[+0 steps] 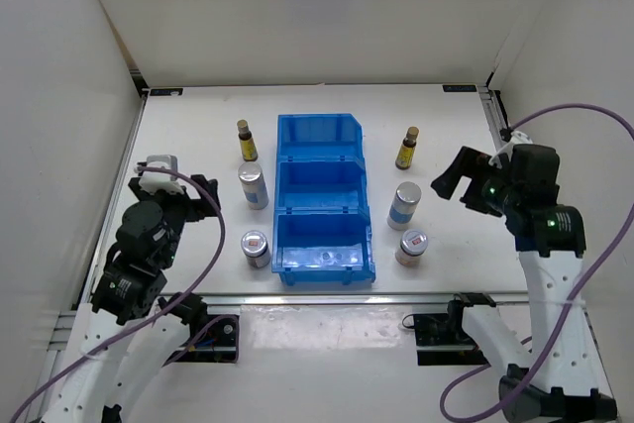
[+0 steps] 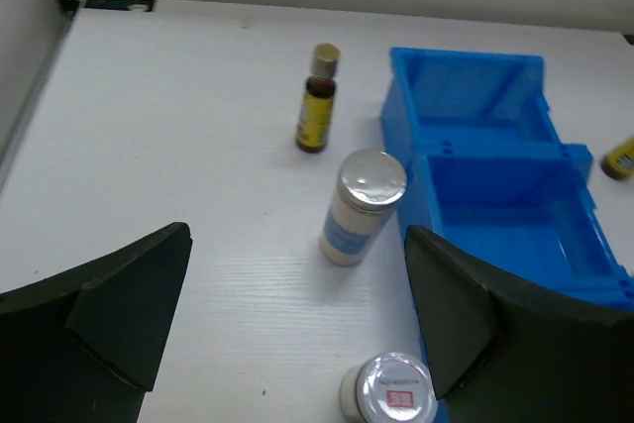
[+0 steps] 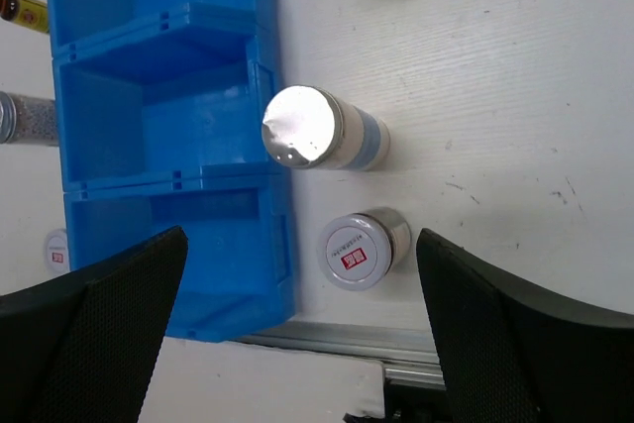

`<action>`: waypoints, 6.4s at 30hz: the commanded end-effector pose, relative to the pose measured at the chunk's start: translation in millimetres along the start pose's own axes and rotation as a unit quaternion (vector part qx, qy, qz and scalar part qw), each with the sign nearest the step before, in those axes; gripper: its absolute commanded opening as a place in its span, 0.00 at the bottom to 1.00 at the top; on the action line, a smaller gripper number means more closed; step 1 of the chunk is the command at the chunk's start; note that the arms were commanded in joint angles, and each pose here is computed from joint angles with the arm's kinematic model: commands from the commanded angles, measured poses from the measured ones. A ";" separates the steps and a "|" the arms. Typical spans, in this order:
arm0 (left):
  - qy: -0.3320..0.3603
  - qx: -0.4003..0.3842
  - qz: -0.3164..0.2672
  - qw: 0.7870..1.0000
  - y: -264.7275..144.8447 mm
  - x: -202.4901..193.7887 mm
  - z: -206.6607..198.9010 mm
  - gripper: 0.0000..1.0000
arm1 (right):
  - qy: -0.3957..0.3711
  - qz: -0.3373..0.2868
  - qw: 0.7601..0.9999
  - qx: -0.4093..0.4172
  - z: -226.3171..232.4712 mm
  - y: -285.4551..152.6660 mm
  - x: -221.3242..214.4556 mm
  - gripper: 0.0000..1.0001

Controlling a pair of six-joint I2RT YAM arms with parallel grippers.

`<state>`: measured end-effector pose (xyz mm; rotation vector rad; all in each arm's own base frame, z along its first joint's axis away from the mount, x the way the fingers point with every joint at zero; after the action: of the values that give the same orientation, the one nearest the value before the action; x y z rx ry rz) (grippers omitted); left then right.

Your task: Organize the condiment bottles

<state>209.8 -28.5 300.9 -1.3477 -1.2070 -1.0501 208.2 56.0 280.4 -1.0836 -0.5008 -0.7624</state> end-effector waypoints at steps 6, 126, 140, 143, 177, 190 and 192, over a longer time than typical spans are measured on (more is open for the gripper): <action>-0.007 -0.092 0.046 0.995 5.4 -23.4 -36.3 0.99 | 0.057 0.049 0.997 0.000 -8.7 -2.5 -53.0 1.00; -0.144 -0.126 0.390 0.901 -9.3 -116.9 -92.2 1.00 | -0.114 0.070 0.976 -0.174 113.5 66.4 -167.8 1.00; -0.131 -0.008 0.478 0.868 -25.4 -181.5 -77.1 1.00 | -0.054 0.034 0.993 -0.095 99.6 51.5 -162.7 1.00; -0.124 0.015 0.474 0.872 -20.5 -184.7 -71.5 1.00 | -0.061 0.035 0.993 -0.098 101.6 53.3 -163.3 1.00; -0.107 0.034 0.478 0.871 -0.9 -206.0 -72.5 0.93 | -0.066 0.040 0.992 -0.096 103.9 53.4 -164.2 1.00; -0.111 0.030 0.466 0.878 5.1 -203.3 -74.9 0.99 | -0.070 0.040 0.992 -0.096 103.5 53.3 -164.2 1.00; -0.115 0.032 0.465 0.877 5.1 -203.2 -75.3 0.99 | -0.070 0.040 0.992 -0.096 103.5 53.3 -164.2 1.00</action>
<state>195.5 -133.2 113.6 -1.7763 -0.5848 -0.1629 136.8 211.6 168.2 -1.3578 -0.4883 -0.6354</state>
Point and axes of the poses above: each gripper's point midway between its finger pads, its own y axis out along the fingers, its own z axis along the line the jaws close on, x = y × z, the point moved 2 cm from there along -y, back along the fingers, and after that the axes turned 1 degree about -y, right-handed, at the moved point
